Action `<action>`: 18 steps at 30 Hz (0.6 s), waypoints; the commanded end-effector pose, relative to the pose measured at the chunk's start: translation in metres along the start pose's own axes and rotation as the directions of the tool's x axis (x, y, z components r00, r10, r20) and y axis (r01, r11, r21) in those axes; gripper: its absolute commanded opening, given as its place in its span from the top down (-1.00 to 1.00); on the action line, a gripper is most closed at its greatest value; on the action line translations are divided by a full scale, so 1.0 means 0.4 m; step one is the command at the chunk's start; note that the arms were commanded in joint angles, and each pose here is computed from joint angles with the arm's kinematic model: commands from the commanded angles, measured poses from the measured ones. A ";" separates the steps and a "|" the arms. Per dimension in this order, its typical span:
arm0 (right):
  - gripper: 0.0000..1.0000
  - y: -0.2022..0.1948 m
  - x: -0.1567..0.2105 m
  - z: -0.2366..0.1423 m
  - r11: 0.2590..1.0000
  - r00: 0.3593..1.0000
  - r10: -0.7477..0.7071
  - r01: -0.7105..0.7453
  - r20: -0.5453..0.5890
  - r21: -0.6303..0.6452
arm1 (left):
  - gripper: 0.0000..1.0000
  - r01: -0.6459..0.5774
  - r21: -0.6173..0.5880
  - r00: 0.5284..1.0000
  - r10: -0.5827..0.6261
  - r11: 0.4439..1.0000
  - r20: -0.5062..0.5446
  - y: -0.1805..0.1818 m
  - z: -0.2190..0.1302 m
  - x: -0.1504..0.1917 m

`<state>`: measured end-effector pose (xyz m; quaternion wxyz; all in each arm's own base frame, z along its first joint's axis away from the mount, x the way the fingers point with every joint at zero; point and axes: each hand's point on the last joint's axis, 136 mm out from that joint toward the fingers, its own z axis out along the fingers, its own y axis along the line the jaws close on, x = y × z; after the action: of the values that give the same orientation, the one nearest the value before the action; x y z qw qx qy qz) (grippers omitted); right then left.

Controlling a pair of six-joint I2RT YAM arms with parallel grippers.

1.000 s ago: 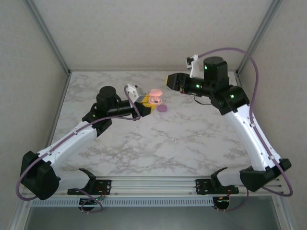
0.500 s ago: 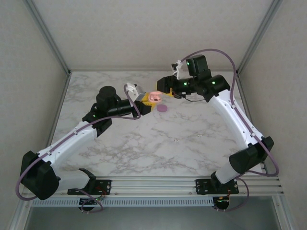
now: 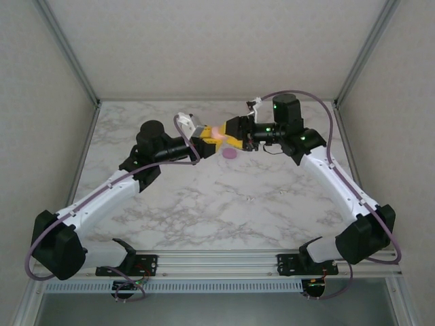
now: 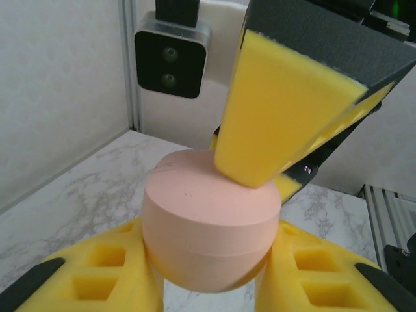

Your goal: Insert wireless bluetooth earbuds into charging case

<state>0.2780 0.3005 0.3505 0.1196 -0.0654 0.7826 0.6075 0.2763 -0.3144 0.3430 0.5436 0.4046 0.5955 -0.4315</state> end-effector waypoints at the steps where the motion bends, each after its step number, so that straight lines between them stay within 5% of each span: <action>1: -0.09 0.039 -0.006 0.020 0.990 0.998 0.038 -0.044 -0.049 -0.131 | 0.51 -0.051 0.026 0.993 0.048 0.998 0.105 -0.018 0.002 -0.095; 18: 0.46 0.035 0.001 0.019 0.989 0.998 0.041 -0.048 -0.049 -0.137 | 0.48 -0.058 0.020 0.996 0.056 0.998 0.075 -0.010 0.010 -0.076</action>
<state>0.2784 0.3107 0.3631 0.0822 -0.0633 0.7442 0.6599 0.2795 -0.3166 0.3503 0.5524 0.4010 0.5874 -0.4347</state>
